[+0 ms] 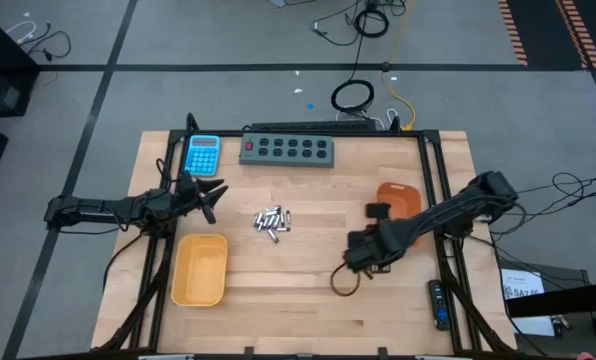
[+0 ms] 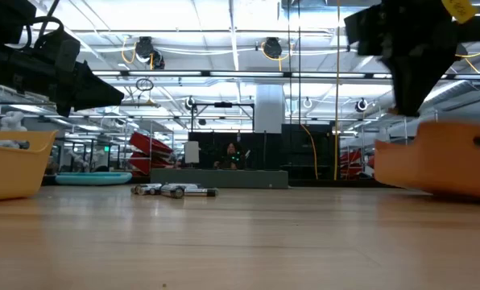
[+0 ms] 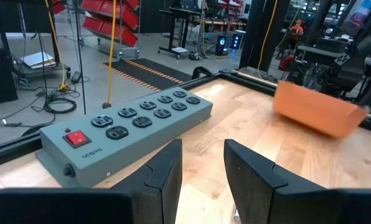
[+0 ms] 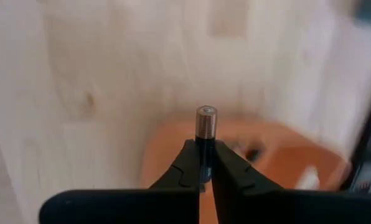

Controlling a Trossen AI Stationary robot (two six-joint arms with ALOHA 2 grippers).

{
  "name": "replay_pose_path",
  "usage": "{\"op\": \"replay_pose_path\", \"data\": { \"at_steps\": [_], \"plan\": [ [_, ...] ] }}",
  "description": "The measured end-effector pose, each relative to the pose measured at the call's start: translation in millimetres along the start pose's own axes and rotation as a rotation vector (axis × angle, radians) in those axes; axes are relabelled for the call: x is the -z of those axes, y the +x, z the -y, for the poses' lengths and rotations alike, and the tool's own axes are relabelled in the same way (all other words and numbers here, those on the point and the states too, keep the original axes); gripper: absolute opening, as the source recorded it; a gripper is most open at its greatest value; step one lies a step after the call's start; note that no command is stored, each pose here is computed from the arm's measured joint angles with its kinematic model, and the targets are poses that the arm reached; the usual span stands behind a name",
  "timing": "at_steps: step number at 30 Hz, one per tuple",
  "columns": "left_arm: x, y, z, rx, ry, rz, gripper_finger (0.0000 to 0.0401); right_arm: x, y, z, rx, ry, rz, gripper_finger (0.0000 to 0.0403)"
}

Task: Sort batteries
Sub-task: Put the black battery into the orange bin

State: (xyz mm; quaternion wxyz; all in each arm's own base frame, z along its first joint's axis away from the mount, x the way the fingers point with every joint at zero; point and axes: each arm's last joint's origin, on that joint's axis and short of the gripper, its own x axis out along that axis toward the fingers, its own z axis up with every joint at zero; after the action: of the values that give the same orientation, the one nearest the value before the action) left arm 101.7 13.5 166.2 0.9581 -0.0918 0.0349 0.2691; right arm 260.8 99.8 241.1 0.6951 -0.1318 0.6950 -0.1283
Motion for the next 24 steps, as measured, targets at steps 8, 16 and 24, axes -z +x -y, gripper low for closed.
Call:
{"op": "replay_pose_path", "data": {
  "at_steps": [8,16,24],
  "plan": [
    [-0.4,0.0,0.1,0.001,-0.002,0.004,0.0127,20.6,-37.1,27.0,-0.017,0.268,0.227,0.0003],
    [-0.5,0.0,0.1,0.001,-0.002,0.005,0.0127,45.5,-20.9,47.6,0.104,0.556,0.02,0.0004],
    [-1.7,0.0,0.4,0.004,-0.001,0.017,0.0127,56.1,55.6,46.1,-0.055,0.594,-0.208,0.0005]
  ]
}}
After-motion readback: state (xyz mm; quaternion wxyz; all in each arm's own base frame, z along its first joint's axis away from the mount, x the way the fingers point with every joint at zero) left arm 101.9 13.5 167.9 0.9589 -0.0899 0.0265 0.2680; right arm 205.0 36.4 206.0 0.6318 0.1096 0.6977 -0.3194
